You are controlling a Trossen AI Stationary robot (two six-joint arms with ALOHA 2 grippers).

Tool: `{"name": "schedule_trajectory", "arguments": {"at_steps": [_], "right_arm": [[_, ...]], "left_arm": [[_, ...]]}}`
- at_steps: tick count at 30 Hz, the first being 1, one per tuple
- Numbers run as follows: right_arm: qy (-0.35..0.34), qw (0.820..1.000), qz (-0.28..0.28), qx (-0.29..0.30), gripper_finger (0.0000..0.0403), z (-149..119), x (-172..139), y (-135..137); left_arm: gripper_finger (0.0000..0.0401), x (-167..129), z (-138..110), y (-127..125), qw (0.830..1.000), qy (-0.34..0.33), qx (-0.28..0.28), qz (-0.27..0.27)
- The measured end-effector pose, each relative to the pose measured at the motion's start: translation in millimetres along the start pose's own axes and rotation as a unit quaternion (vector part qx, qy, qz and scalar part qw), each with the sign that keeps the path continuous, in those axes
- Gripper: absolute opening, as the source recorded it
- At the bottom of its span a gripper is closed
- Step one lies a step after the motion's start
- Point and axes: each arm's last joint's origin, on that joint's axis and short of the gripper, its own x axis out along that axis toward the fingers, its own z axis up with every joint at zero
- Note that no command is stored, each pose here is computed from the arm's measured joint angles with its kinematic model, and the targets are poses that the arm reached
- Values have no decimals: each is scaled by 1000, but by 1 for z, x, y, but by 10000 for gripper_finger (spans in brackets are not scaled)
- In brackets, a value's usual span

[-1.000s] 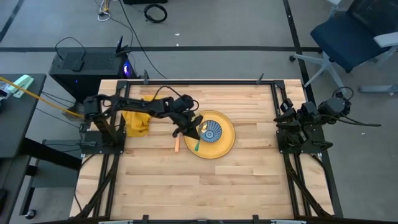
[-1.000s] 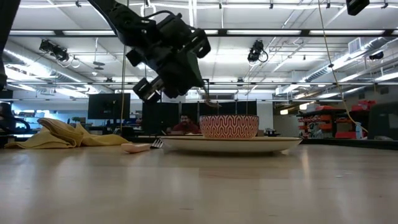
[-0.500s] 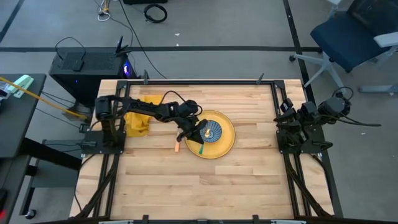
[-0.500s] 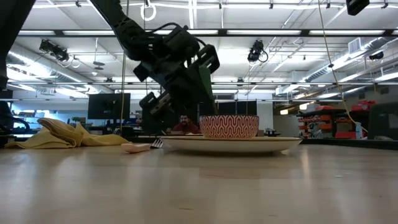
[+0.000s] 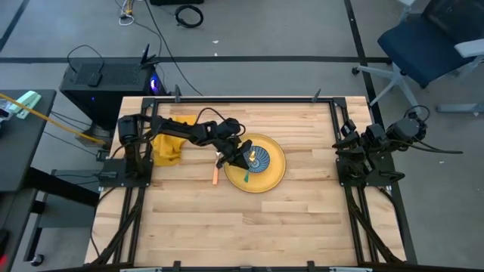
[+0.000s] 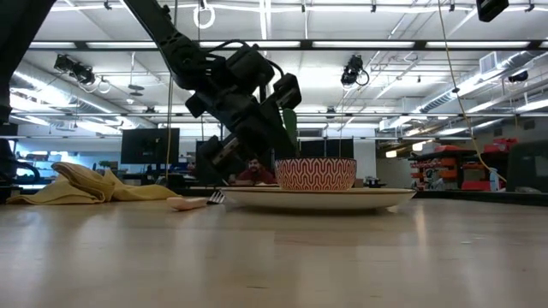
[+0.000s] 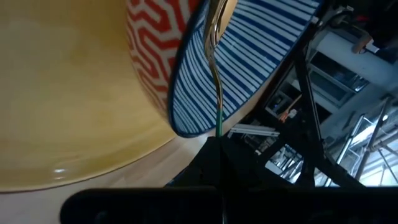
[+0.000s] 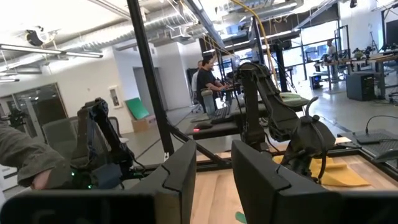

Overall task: Set table place
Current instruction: Put the green spoon into the blue bowl

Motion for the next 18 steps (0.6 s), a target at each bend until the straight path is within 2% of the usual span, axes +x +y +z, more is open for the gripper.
{"name": "schedule_trajectory", "arguments": {"at_steps": [18], "right_arm": [[0,1000,0,0,110,0,0,0]], "left_arm": [[0,0,0,0,999,-5,-35,1]]}}
